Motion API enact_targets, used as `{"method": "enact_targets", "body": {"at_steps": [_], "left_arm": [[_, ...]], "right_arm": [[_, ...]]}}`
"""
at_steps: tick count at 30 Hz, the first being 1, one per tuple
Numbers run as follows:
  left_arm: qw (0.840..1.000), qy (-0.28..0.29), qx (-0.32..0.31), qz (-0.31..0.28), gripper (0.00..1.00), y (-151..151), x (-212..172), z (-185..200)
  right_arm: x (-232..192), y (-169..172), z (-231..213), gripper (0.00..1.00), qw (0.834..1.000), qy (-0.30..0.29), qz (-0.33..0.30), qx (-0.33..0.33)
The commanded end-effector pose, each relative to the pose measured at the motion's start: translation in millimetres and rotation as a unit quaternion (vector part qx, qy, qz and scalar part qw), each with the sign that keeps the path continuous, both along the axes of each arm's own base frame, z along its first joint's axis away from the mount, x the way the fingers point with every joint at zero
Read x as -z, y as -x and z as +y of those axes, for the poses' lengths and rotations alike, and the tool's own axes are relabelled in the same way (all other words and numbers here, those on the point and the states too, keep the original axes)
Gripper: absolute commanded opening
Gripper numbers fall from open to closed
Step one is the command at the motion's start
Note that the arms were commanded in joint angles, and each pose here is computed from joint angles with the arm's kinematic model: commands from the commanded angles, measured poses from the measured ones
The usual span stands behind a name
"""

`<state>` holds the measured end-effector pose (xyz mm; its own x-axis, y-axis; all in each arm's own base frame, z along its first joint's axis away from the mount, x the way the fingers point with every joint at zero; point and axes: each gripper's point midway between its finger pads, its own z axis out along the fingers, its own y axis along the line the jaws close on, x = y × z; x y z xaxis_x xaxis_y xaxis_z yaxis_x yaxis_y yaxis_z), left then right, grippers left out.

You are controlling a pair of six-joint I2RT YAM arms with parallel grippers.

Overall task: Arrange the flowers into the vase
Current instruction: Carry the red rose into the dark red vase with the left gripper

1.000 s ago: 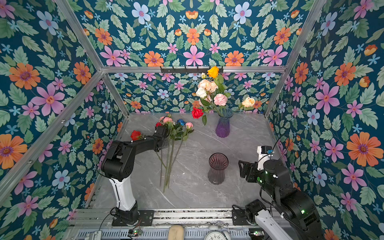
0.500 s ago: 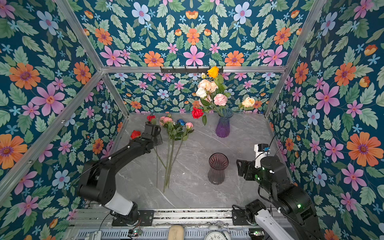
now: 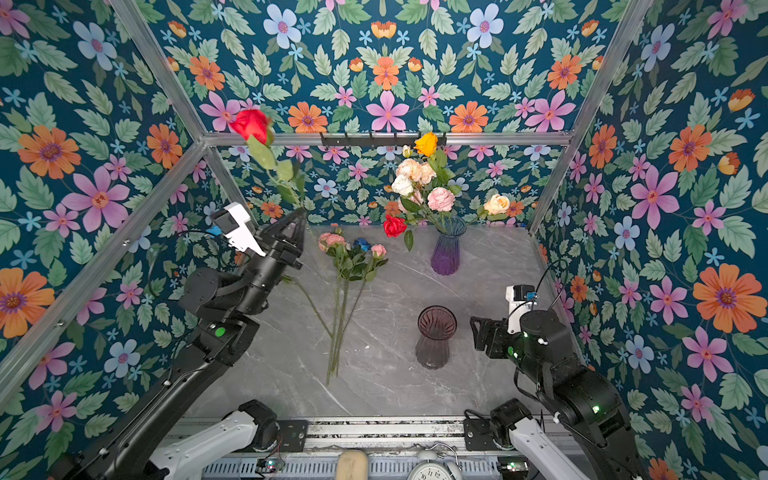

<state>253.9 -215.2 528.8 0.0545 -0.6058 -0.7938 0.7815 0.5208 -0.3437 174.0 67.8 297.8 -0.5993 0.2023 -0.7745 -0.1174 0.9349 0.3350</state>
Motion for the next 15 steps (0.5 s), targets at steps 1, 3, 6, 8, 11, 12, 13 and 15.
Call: {"method": "enact_targets", "body": {"at_steps": [1, 3, 6, 8, 11, 12, 13, 15], "left_arm": [[0.981, 0.005, 0.118, -0.153, 0.00, 62, -29, -48], [0.970, -0.002, 0.148, -0.194, 0.00, 76, -28, -79], [0.958, 0.036, 0.190, -0.210, 0.00, 80, -40, -101], [0.951, 0.052, 0.216, -0.216, 0.00, 81, -49, -115], [0.941, 0.064, 0.243, -0.227, 0.00, 86, -60, -135], [0.939, 0.064, 0.250, -0.229, 0.00, 87, -62, -141], [0.938, 0.067, 0.254, -0.228, 0.00, 86, -65, -145], [0.936, 0.074, 0.264, -0.220, 0.00, 83, -66, -152]], "right_arm": [[-12, -3, 1, 0.85, 1.000, -0.017, -0.022, 0.004], [-13, -2, 2, 0.85, 0.999, -0.022, -0.023, 0.004], [-15, 2, -2, 0.85, 0.999, -0.022, -0.024, 0.009], [-17, 5, -5, 0.85, 0.999, -0.020, -0.027, 0.012], [-21, 9, -11, 0.85, 0.999, -0.014, -0.033, 0.019], [-22, 11, -12, 0.85, 0.999, -0.013, -0.035, 0.021], [-24, 12, -13, 0.85, 0.999, -0.012, -0.036, 0.021], [-25, 14, -15, 0.85, 0.999, -0.010, -0.039, 0.022]]}}
